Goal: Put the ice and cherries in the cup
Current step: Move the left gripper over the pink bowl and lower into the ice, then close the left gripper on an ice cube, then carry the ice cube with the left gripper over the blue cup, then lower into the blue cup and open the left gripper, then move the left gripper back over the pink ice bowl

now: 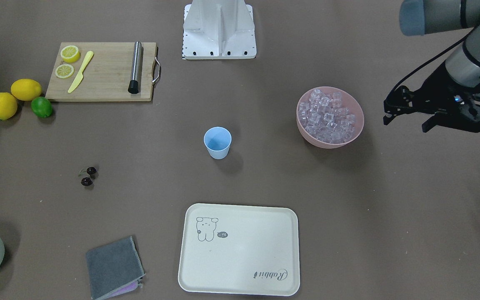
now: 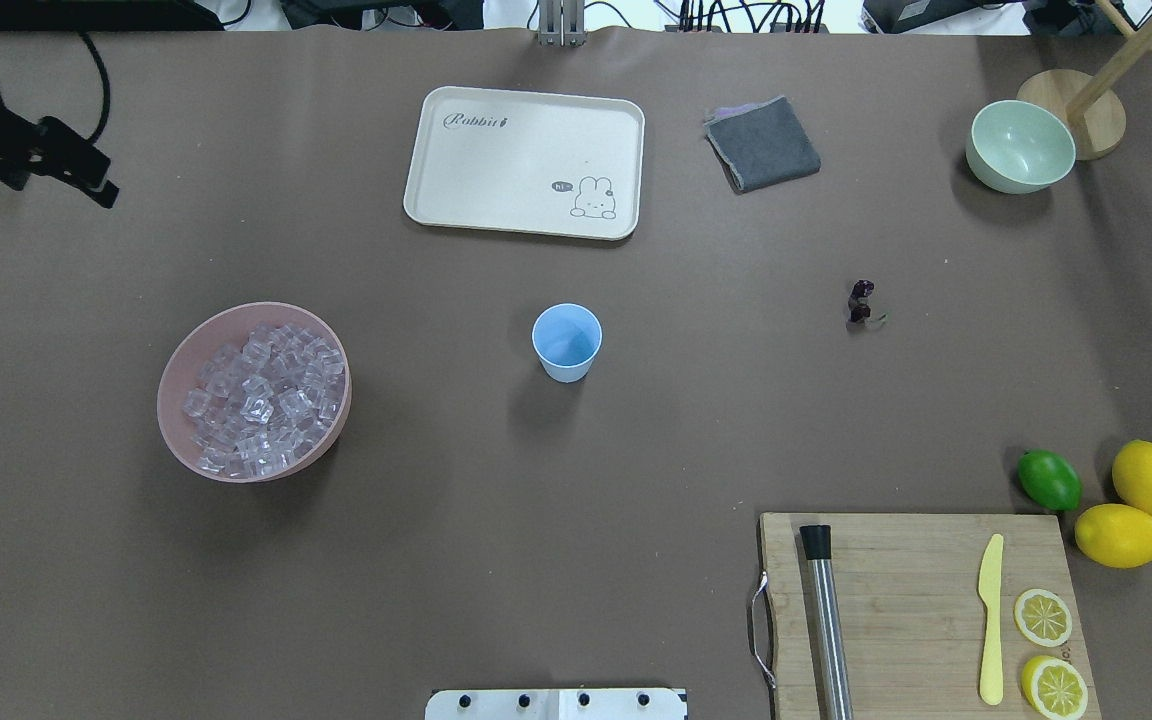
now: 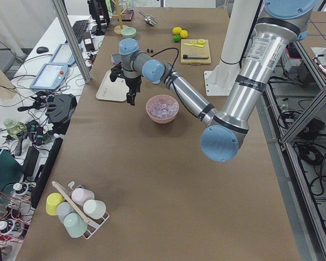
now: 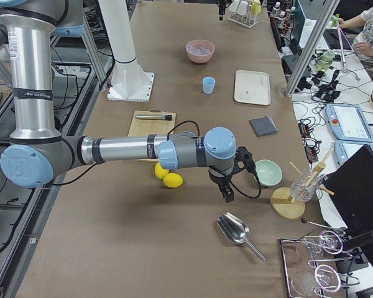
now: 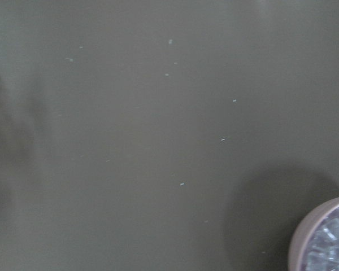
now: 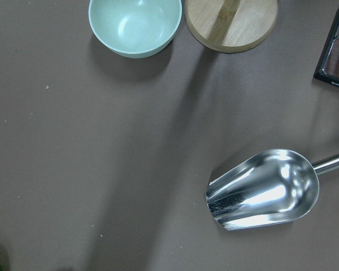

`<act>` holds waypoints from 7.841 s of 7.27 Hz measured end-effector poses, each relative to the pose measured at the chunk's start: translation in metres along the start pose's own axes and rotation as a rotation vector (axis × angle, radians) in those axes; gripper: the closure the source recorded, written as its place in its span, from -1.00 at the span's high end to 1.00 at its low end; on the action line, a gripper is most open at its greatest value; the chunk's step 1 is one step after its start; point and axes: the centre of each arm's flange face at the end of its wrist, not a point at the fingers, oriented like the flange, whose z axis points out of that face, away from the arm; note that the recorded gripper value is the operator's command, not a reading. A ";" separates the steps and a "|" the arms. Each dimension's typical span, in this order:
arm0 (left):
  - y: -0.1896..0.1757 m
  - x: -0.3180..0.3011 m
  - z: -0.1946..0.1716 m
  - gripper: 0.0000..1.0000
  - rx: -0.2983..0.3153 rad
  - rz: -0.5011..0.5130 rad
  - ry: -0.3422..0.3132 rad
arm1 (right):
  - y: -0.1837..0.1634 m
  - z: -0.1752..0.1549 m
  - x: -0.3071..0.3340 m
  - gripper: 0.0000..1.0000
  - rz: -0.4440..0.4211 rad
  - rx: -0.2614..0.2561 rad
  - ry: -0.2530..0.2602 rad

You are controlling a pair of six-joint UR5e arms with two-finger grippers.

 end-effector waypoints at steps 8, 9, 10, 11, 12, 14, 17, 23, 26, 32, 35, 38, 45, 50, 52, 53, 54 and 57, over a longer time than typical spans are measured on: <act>0.079 0.115 0.120 0.93 -0.057 -0.068 -0.096 | -0.062 0.008 -0.025 0.98 -0.044 0.000 -0.012; 0.091 0.124 0.139 0.93 -0.060 -0.087 -0.095 | -0.066 0.008 -0.024 0.98 -0.045 0.000 -0.006; 0.099 0.129 0.150 0.93 -0.050 -0.099 -0.097 | -0.066 0.007 -0.023 0.98 -0.046 0.001 -0.002; 0.105 0.127 0.159 0.93 -0.046 -0.103 -0.096 | -0.065 0.007 -0.021 0.98 -0.045 0.001 0.001; 0.112 0.119 0.167 0.94 -0.042 -0.101 -0.086 | -0.062 0.007 -0.020 0.98 -0.043 0.001 0.005; 0.124 0.104 0.182 0.93 -0.038 -0.106 -0.063 | -0.045 -0.003 -0.024 0.98 -0.042 0.015 0.014; 0.137 0.111 0.194 0.77 -0.042 -0.122 -0.029 | -0.021 -0.015 -0.030 0.98 -0.038 0.029 0.024; 0.139 0.114 0.193 -0.50 -0.041 -0.112 -0.019 | -0.010 -0.011 -0.028 0.99 -0.035 0.019 0.024; 0.134 0.111 0.180 -1.00 -0.028 -0.115 -0.007 | -0.015 -0.014 -0.031 0.98 -0.039 0.026 0.025; 0.028 0.257 0.079 -1.00 0.040 -0.064 0.026 | -0.023 -0.006 -0.040 0.98 -0.050 0.017 0.005; -0.002 0.340 0.129 -1.00 0.108 -0.075 0.045 | -0.025 -0.005 -0.040 0.98 -0.053 0.015 0.003; -0.003 0.376 0.182 -1.00 0.137 -0.047 0.055 | -0.025 -0.006 -0.042 0.98 -0.053 0.018 -0.008; 0.006 0.391 0.166 -1.00 0.159 -0.027 0.109 | -0.025 -0.004 -0.040 0.99 -0.052 0.017 -0.009; 0.011 0.389 0.171 0.94 0.150 -0.038 0.107 | -0.019 -0.002 -0.039 0.98 -0.046 0.011 -0.010; 0.018 0.351 0.152 0.95 0.161 -0.067 0.127 | -0.020 -0.002 -0.039 0.99 -0.046 0.011 -0.010; 0.025 0.295 0.130 0.95 0.150 -0.097 0.142 | -0.021 -0.003 -0.039 0.98 -0.047 0.012 -0.010; 0.039 0.231 0.109 0.95 0.130 -0.138 0.144 | -0.020 -0.002 -0.039 0.98 -0.046 0.011 -0.010; 0.095 0.108 0.107 0.95 0.068 -0.344 0.055 | -0.019 -0.002 -0.039 0.99 -0.048 0.011 -0.010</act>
